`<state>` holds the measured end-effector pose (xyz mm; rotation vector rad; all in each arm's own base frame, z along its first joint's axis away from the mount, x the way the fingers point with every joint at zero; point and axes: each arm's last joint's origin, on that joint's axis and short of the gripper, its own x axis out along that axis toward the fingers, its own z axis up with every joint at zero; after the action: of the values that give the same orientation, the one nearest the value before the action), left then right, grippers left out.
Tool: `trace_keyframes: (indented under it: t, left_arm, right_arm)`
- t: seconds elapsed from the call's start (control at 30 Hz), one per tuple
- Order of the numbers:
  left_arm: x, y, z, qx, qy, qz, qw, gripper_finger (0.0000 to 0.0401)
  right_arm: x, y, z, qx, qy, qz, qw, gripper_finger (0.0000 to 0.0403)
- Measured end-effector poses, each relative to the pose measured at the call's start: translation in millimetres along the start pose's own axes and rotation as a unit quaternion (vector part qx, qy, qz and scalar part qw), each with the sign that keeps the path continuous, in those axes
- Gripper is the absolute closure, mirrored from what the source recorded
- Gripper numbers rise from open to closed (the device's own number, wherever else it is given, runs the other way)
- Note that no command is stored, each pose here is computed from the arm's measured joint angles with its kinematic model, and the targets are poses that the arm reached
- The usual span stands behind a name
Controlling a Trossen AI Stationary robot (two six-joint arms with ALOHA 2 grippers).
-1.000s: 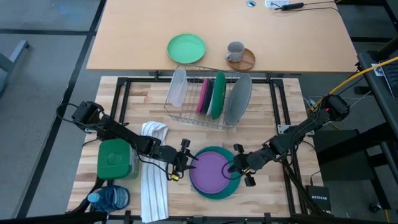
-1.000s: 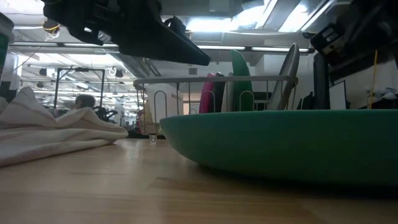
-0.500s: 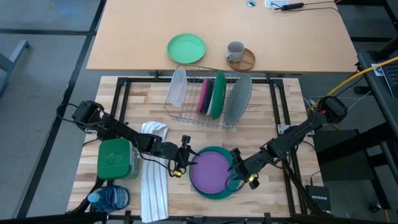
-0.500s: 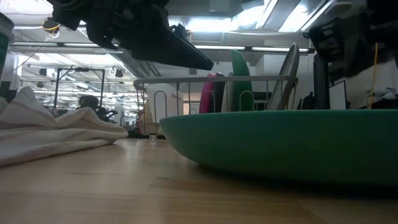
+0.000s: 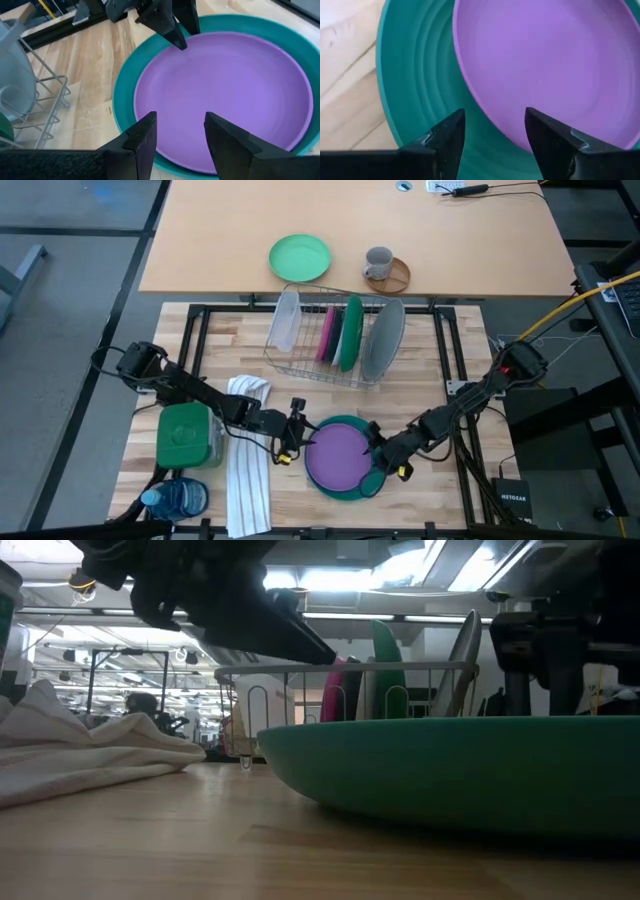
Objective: Sort dishes
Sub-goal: Put the violet plate in the dish rack
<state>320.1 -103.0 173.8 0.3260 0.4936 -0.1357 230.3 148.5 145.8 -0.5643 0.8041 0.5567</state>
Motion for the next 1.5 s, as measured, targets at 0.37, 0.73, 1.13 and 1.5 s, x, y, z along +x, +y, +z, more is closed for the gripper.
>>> trace_keyframes:
  t: [0.37,0.73,1.13,1.5]
  left_arm:
    - [0.0,-0.2,-0.9,0.001,0.005,-0.001,1.0,0.0246]
    - [0.0,0.0,0.1,0.0,-0.001,0.0,1.0,0.0246]
    - [-1.8,2.9,17.3,-0.009,-0.088,0.012,0.996,0.0246]
    - [-5.7,-10.7,29.5,-0.048,-0.122,-0.12,0.984,0.0246]
  right_arm:
    - [14.5,1.8,-7.1,-0.028,0.032,-0.01,0.999,0.0203]
    - [15.8,0.7,-1.1,-0.025,0.001,-0.014,1.0,0.0368]
    - [6.3,-10.3,37.6,0.032,-0.05,-0.008,0.998,0.0392]
    - [3.1,-12.9,46.7,0.043,-0.059,-0.005,0.997,0.0393]
